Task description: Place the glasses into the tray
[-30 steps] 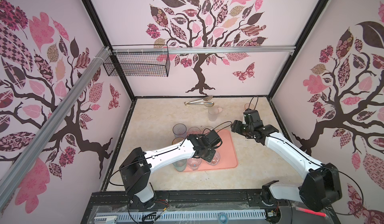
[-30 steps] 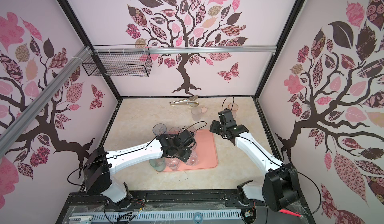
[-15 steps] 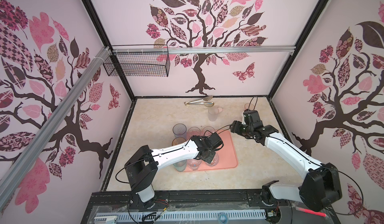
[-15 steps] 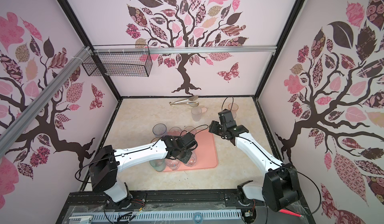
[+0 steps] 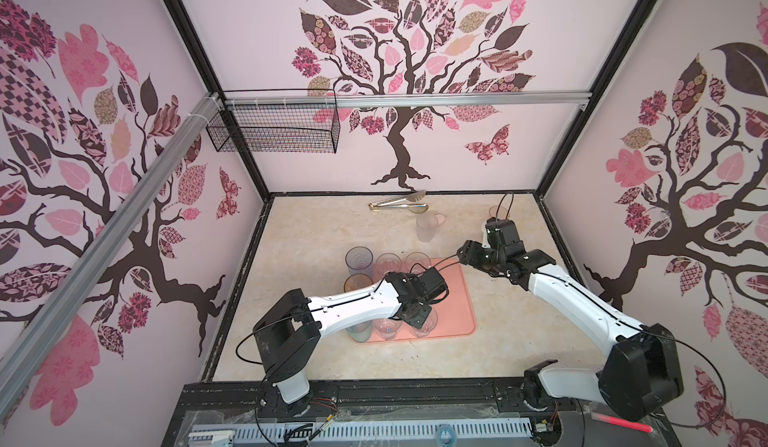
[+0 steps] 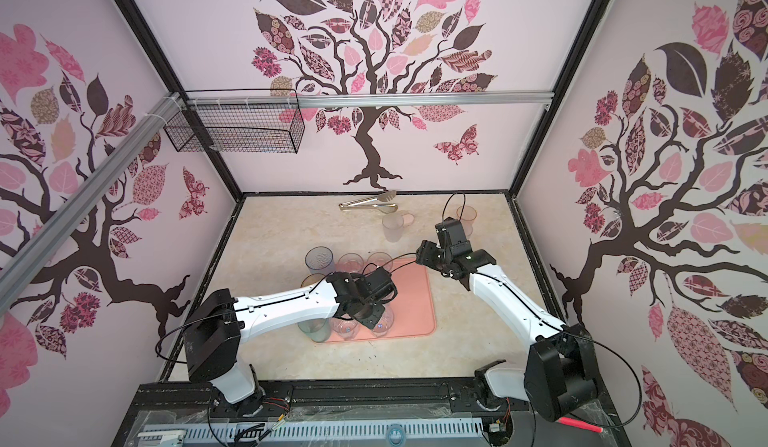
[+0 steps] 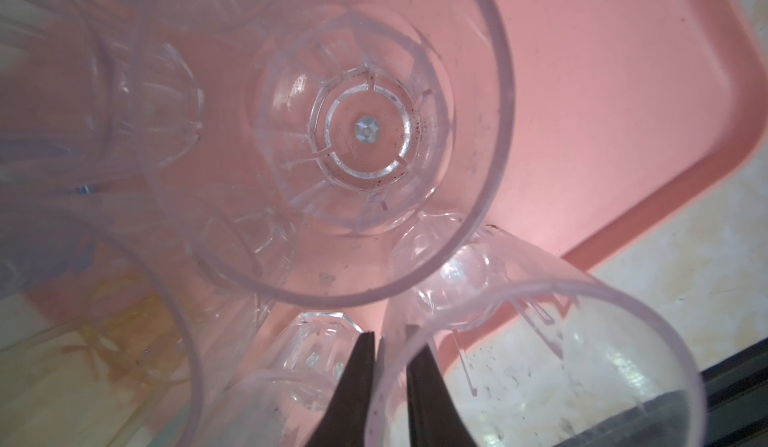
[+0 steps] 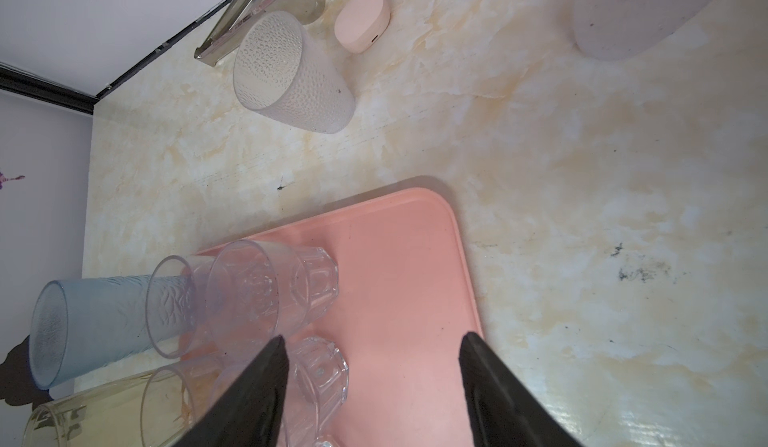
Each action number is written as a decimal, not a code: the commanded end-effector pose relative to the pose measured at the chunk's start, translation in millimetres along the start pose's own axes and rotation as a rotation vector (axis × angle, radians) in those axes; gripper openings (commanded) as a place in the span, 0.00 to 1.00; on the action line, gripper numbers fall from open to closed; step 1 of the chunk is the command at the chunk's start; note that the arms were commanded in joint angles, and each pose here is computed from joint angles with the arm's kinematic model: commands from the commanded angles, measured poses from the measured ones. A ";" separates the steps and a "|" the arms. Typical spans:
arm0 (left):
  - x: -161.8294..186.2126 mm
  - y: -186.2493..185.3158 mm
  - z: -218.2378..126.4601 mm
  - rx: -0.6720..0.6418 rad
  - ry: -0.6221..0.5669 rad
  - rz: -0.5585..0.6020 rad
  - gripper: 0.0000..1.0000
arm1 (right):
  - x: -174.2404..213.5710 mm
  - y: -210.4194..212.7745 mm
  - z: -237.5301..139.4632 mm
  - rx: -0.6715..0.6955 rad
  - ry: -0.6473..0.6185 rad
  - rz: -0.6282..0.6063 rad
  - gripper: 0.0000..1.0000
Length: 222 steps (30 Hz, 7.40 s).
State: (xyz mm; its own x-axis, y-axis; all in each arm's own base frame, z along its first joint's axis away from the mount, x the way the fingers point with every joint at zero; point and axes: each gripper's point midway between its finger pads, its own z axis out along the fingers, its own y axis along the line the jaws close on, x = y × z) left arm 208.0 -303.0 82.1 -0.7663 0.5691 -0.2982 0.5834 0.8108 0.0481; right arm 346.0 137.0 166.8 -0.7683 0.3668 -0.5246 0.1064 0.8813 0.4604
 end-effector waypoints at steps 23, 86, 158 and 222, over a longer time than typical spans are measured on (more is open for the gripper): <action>-58.8 163.5 -168.9 -0.210 -0.670 -0.291 0.47 | -20.0 14.8 16.4 0.014 0.011 -0.020 0.69; 7.7 284.3 -65.0 -0.304 -0.467 -0.673 0.62 | -90.8 64.4 127.7 0.101 0.071 -0.124 0.03; -31.7 271.6 -156.6 -0.242 -0.604 -0.658 0.62 | -133.5 38.4 -33.7 0.154 -0.060 -0.146 0.55; -60.0 139.6 -115.4 -0.058 -0.581 -0.243 0.64 | -263.3 -122.1 48.4 0.365 -0.216 0.224 0.00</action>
State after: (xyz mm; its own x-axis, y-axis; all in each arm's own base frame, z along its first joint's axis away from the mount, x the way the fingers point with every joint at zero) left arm 305.2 -222.3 210.5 -0.6211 0.2084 -0.7556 0.4134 0.9061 -0.0899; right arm 569.7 -67.6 117.4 -0.6147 0.6271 -0.4784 0.5730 0.7719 0.2754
